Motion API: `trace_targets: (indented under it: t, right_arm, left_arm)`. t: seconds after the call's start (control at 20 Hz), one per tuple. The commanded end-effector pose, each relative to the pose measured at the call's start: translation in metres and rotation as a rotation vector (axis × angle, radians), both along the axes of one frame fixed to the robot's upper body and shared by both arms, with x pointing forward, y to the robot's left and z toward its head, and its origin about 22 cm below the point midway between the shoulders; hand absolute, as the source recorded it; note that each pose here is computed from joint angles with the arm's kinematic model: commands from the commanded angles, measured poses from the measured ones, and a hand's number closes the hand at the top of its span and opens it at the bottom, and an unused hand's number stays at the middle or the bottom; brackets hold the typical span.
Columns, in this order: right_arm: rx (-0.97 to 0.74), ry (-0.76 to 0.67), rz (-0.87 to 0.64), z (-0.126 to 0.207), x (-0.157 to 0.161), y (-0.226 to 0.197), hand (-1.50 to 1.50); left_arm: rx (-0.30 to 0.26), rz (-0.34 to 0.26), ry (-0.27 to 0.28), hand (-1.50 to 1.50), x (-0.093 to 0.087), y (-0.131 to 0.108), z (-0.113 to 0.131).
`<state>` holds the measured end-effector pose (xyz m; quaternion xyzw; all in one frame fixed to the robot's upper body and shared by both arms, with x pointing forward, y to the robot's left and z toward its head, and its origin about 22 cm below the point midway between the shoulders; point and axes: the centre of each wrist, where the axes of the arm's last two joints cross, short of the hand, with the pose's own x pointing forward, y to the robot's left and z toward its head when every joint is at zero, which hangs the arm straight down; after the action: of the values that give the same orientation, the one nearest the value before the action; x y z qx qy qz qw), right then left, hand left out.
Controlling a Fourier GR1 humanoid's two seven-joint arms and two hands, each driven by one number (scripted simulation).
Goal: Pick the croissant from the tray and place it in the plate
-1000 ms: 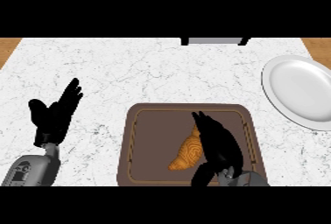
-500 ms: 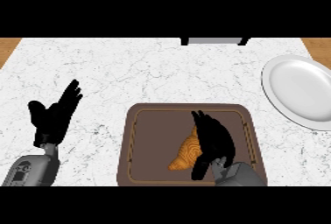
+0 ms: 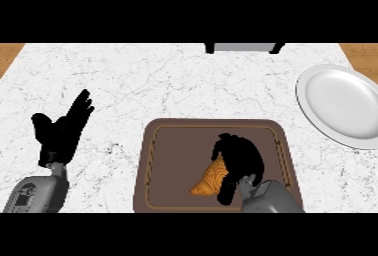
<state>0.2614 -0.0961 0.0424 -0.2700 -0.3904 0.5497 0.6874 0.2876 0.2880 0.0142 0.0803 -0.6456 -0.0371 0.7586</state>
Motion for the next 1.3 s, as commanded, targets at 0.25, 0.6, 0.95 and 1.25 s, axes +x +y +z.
trace_targets:
  t: [0.25, 0.6, 0.95, 1.25]
  right_arm:
    - [0.100, -0.035, -0.028, -0.014, 0.031, 0.006, 1.50]
    - [0.138, -0.317, -0.322, 0.021, 0.118, -0.048, 1.50]
    - [-0.019, -0.785, -0.415, 0.071, 0.142, -0.051, 1.50]
    - [-0.142, -1.014, -0.606, 0.086, 0.150, -0.055, 1.50]
  left_arm:
    - [-0.008, 0.001, -0.012, 0.00, 0.010, 0.000, 0.000]
    - [-0.009, -0.064, -0.022, 0.00, 0.008, -0.019, 0.011]
    - [0.006, -0.032, -0.011, 0.00, 0.005, -0.017, 0.009]
    - [0.004, 0.003, -0.005, 0.00, -0.001, -0.020, -0.002]
